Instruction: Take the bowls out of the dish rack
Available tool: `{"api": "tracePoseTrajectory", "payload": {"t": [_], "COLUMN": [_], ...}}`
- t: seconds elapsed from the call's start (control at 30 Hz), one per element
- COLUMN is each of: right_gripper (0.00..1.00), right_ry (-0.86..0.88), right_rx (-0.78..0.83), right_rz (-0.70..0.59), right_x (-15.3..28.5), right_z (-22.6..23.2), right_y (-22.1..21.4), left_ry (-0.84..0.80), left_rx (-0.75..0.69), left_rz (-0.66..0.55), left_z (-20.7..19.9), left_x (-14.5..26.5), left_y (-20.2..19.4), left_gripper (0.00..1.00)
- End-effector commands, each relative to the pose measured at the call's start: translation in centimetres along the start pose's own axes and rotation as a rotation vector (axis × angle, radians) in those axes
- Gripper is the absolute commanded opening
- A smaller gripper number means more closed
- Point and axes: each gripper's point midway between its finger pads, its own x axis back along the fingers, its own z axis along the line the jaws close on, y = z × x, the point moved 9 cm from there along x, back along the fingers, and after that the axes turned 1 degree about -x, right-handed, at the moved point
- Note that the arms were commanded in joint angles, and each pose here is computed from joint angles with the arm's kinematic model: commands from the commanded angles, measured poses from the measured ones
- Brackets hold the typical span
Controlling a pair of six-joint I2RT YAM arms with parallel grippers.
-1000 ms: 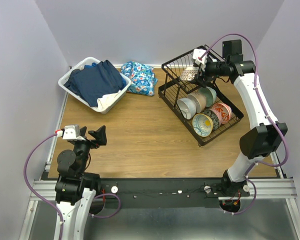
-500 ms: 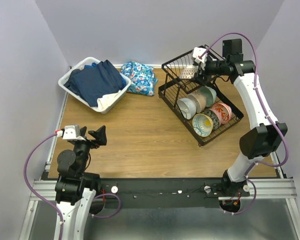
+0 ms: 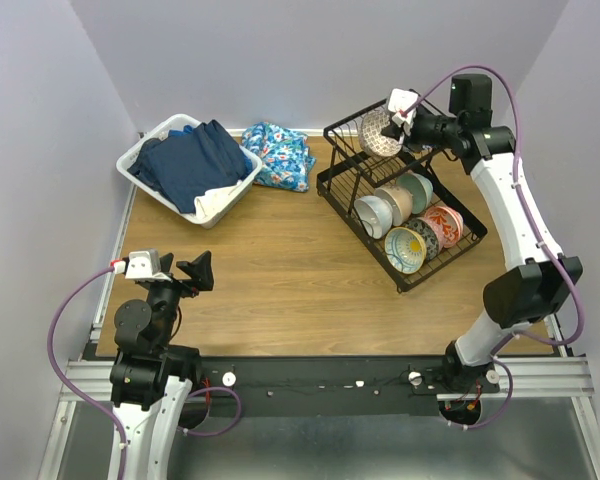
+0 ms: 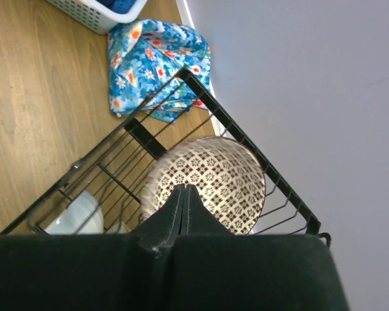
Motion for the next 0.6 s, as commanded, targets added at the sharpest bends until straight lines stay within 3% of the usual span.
{"api": "tracePoseTrajectory", "payload": {"t": [0.0, 0.23, 0.3, 0.43, 0.57], "right_gripper": [0.04, 0.12, 0.15, 0.53, 0.56], "right_ry": [0.004, -0.087, -0.123, -0.227, -0.334], "right_rx": [-0.049, -0.072, -0.156, -0.302, -0.529], "right_rz": [0.005, -0.022, -0.035, -0.119, -0.18], "right_x": [0.6, 0.8, 0.7, 0.8, 0.7], "right_z": [1.9, 2.2, 2.3, 1.6, 1.7], "right_y": [0.0, 0.1, 0.2, 1.4, 2.1], "left_ry": [-0.02, -0.022, -0.021, -0.022, -0.022], "left_rx": [-0.01, -0.008, -0.009, -0.008, -0.01], "left_rz": [-0.014, -0.015, -0.017, -0.013, -0.01], "left_z": [-0.1, -0.2, -0.2, -0.2, -0.2], "left_x": [-0.1, 0.0, 0.0, -0.1, -0.1], "left_y": [0.1, 0.1, 0.2, 0.1, 0.1], "left_gripper": [0.99, 0.99, 0.99, 0.99, 0.99]}}
